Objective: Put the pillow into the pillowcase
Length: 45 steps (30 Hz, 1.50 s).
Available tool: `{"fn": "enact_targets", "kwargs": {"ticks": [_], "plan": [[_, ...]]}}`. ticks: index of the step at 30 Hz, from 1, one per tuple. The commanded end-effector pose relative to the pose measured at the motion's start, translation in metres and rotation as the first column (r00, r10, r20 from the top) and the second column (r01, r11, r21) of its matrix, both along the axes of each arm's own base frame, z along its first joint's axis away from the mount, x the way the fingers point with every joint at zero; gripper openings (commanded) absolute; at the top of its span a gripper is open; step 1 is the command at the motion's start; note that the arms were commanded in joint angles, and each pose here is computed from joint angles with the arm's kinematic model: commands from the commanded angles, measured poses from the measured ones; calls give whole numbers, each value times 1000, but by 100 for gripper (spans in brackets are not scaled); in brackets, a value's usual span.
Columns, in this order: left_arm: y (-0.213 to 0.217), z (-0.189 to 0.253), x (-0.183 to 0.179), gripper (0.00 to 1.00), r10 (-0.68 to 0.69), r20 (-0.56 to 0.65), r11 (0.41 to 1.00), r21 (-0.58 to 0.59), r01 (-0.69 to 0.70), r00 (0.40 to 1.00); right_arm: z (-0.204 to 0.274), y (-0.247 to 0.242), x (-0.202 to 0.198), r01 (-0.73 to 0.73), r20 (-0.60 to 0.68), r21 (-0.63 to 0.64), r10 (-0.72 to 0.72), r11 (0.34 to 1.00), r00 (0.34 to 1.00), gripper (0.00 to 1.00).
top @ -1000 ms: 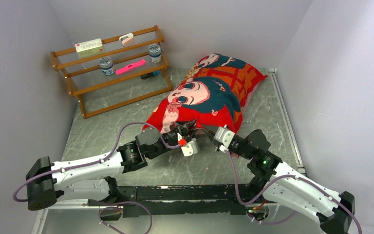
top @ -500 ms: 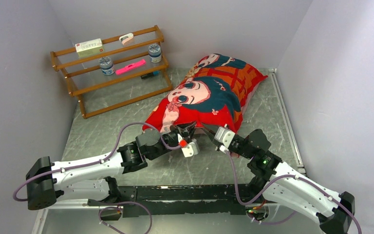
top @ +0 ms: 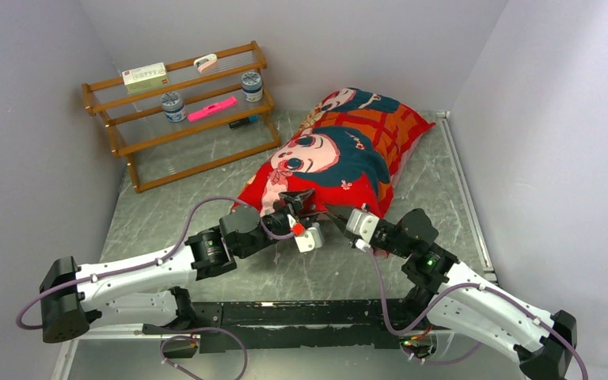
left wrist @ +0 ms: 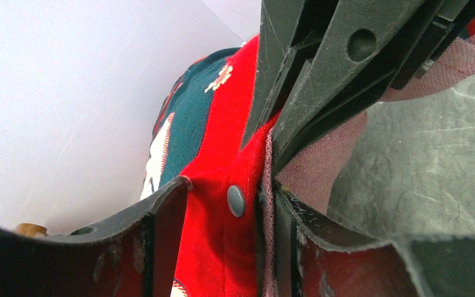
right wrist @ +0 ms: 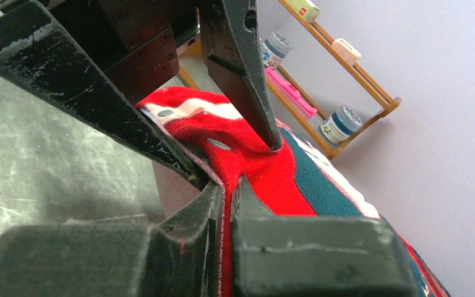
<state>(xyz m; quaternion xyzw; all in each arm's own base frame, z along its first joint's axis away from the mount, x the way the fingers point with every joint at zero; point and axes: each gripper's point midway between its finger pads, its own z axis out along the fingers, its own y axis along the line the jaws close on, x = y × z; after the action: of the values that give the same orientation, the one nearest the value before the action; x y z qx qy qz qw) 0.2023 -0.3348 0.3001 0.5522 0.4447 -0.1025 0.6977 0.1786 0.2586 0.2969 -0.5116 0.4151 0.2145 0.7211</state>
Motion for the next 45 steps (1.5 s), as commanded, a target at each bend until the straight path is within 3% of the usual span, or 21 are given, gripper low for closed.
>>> {"fn": "enact_targets", "kwargs": {"ticks": [1,4,6,9,10,22,27,30,36,45], "plan": [[9,32,4,53,35,51,997,-74,-32,998,78,2,-34,-151,175,161,123,975,977,0],[7,35,4,47,29,62,997,-78,-24,998,80,2,-35,-158,178,161,129,974,976,0],[5,37,4,34,24,69,997,-81,-18,997,80,2,-37,-167,181,164,137,972,974,0],[2,39,5,7,21,75,996,-87,-15,997,80,3,-40,-182,185,161,151,970,971,0],[2,40,5,5,20,78,996,-88,-14,997,78,3,-40,-186,183,157,157,970,971,0],[16,56,6,5,20,53,996,-92,-15,998,61,-7,-27,-80,162,39,73,996,984,1],[16,53,-3,5,-44,36,998,-37,45,998,57,1,-35,-146,131,-63,154,987,979,33],[13,48,-5,5,-65,32,998,-17,65,997,50,8,-38,-185,123,-84,195,979,973,47],[11,53,-6,5,-78,41,997,-17,79,996,38,17,-30,-184,101,-139,199,973,975,48],[11,55,-5,5,-72,47,997,-31,74,996,17,17,-5,-82,94,-221,105,972,990,62]]}}
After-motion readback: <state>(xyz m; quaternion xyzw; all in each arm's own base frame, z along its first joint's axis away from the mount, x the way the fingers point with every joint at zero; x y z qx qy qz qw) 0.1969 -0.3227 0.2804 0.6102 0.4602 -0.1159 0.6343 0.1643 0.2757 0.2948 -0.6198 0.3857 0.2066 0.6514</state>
